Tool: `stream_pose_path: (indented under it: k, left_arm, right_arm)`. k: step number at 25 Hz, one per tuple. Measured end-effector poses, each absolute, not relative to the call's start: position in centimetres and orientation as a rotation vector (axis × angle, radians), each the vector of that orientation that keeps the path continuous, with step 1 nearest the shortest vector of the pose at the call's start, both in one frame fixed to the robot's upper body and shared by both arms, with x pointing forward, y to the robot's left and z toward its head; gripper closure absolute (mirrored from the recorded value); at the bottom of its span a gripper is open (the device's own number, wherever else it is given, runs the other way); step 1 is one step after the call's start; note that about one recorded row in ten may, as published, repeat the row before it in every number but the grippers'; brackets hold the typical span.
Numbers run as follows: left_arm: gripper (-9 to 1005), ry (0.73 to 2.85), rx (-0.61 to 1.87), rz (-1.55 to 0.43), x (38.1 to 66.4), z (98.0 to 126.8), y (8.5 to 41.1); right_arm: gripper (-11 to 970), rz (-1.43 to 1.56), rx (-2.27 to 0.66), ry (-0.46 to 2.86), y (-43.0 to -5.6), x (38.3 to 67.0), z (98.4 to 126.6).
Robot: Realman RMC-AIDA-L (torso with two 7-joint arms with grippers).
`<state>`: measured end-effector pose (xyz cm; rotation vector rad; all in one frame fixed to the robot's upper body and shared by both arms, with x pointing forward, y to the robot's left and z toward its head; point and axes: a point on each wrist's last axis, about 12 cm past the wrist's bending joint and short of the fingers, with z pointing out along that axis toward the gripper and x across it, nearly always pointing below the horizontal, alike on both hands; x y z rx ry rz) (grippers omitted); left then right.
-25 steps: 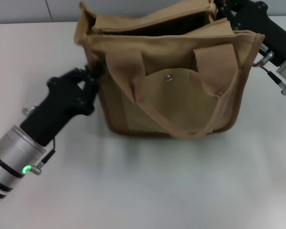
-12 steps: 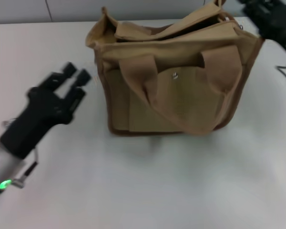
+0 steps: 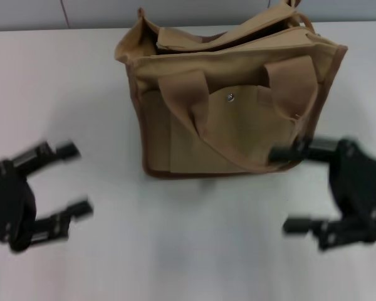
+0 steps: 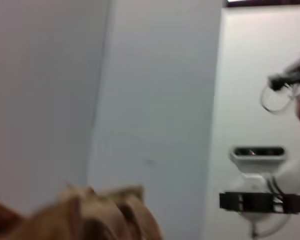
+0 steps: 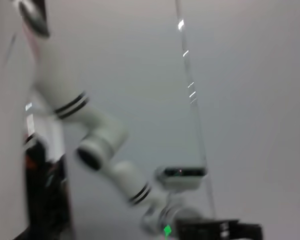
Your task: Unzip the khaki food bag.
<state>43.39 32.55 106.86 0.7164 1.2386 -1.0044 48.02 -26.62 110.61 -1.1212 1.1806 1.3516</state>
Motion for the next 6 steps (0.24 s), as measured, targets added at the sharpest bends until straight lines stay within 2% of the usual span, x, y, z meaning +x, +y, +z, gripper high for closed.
stream_pose_path:
  k: [1, 2, 6]
  left_arm:
    - [295, 1.312, 0.856, -1.098, 43.51, 107.17, 33.56]
    - [263, 1.312, 0.856, -1.098, 43.51, 107.17, 33.56]
    - [137, 1.342, 0.902, -1.140, 43.36, 107.17, 33.90]
  right_arm:
    - [180, 1.362, -1.147, 1.185, -26.33, 47.80, 110.39]
    - [145, 1.360, -1.154, 1.195, -26.10, 47.78, 110.19]
    - [145, 1.354, -1.160, 1.219, -25.56, 47.88, 109.78]
